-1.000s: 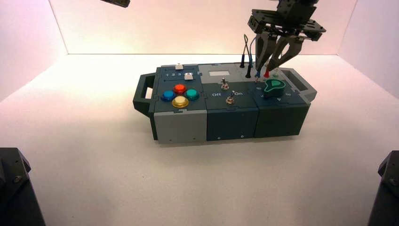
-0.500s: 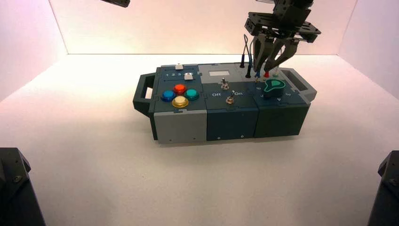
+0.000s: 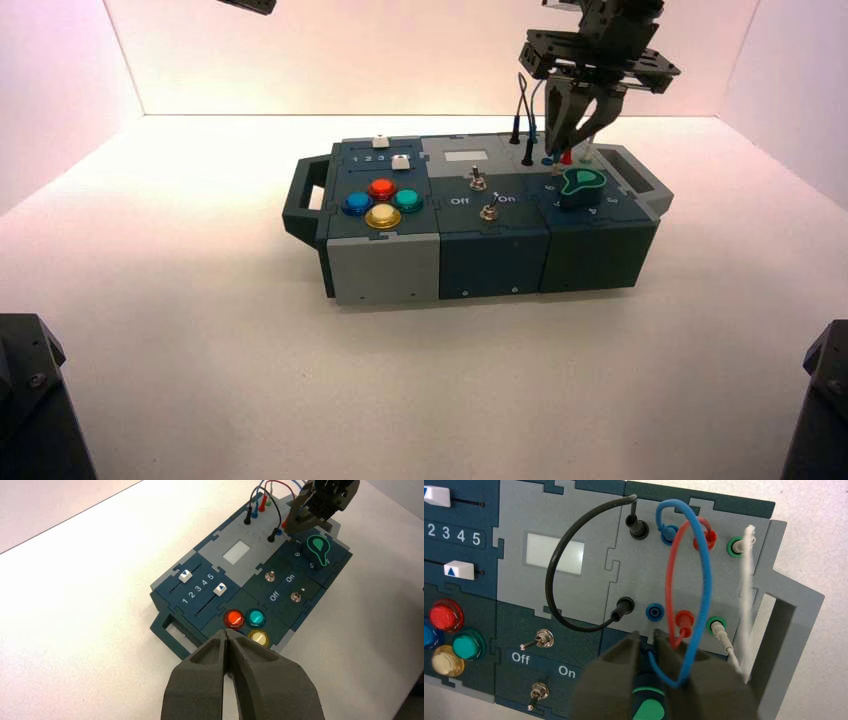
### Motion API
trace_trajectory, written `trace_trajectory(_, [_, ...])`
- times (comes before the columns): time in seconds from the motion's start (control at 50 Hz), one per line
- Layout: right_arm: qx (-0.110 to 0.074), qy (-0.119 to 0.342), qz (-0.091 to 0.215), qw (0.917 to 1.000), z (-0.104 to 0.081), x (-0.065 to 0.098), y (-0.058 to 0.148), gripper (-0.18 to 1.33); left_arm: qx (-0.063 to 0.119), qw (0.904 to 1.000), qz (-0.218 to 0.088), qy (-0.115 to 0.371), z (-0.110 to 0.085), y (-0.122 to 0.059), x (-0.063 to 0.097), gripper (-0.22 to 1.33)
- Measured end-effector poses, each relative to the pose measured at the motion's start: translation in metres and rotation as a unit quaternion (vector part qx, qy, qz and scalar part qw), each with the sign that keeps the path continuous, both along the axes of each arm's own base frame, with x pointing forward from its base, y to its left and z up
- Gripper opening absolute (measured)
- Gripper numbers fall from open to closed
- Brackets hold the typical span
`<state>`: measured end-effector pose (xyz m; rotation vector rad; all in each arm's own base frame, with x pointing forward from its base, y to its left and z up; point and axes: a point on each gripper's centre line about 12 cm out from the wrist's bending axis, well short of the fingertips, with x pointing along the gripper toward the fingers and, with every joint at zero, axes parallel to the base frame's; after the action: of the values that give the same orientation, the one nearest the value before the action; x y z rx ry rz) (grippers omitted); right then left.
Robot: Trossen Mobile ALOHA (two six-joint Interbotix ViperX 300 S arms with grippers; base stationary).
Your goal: Insert the blue wire.
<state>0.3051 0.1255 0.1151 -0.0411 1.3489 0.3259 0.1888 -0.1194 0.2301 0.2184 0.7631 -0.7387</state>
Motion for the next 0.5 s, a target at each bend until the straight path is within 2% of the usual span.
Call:
trace_trajectory(0.22, [0.0,-0.003,0.001,1.0,0.002,0.0,0.0,0.01,0.0,1.0,0.0,0.0,0.0,0.0,0.0,-0.16])
trace_trajectory(0.5, [0.01,-0.029,0.003,0.9995,0.025,-0.003,-0.001,0.01,0.0,1.0,0.0,-0.002,0.0,0.0,0.0,-0.16])
